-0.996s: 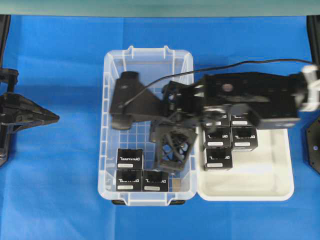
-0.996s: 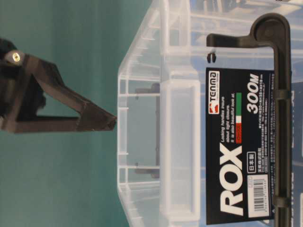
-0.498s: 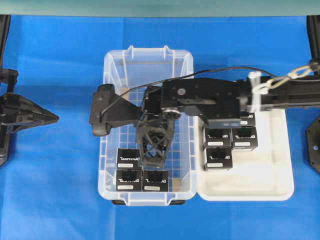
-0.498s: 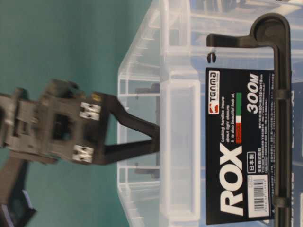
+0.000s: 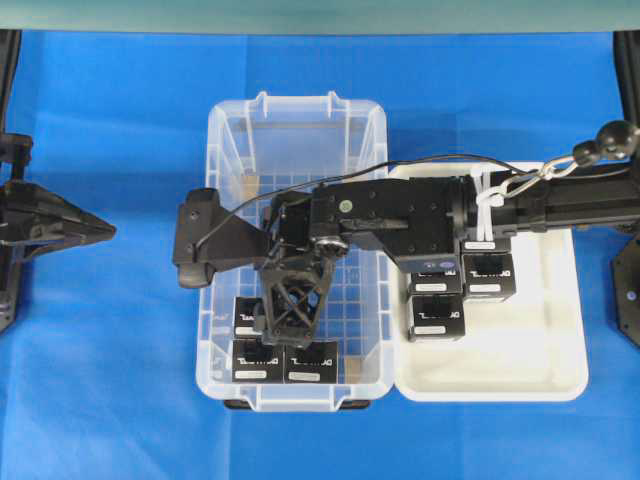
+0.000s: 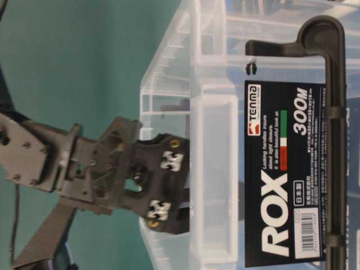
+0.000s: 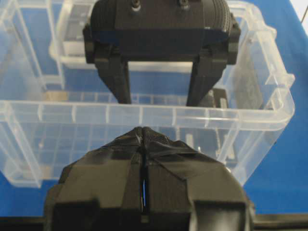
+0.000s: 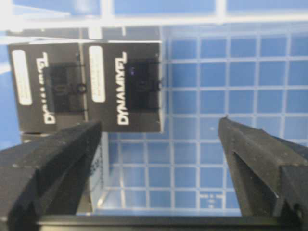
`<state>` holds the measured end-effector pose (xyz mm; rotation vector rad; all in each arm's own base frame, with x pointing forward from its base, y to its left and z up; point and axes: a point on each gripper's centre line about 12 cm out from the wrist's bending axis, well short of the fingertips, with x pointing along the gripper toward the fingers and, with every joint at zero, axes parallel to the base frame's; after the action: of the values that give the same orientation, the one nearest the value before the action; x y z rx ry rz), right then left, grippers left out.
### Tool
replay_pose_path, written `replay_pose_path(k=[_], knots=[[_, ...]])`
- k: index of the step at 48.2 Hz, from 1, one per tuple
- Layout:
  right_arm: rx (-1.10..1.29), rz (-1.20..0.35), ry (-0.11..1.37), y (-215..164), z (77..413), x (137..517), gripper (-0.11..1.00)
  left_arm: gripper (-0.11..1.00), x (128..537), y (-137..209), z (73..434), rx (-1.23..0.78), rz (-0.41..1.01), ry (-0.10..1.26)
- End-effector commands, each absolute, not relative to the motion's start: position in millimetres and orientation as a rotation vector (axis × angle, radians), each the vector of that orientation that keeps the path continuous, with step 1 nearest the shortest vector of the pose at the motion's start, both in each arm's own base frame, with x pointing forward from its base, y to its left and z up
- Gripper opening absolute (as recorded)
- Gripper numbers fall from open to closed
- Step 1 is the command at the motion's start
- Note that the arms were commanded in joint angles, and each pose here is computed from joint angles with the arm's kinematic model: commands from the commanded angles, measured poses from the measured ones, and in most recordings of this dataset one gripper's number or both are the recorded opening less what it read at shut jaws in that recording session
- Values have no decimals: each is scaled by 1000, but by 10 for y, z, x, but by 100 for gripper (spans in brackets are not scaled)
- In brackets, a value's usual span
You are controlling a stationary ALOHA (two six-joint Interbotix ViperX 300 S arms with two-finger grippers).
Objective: Pick the box from inside the plastic case
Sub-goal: 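Lower the open right gripper onto the upper-left black box in the case, then close the right gripper on the black DYNAMIXEL box and lift it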
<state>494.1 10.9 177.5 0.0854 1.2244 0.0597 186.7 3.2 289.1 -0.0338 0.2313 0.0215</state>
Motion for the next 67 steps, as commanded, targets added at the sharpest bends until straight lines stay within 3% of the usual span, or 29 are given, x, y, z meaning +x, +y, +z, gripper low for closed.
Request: replay_pose_path(k=[1, 39, 67], knots=[[86, 63, 1211, 125, 1733, 4949, 100, -6, 1884, 38, 3010, -31, 24, 202], [32, 110, 1173, 292, 1463, 5083, 99, -6, 1845, 95, 3023, -36, 55, 202], [40, 64, 1175, -21, 1218, 5040, 99, -6, 1842, 95, 3002, -39, 56, 215]])
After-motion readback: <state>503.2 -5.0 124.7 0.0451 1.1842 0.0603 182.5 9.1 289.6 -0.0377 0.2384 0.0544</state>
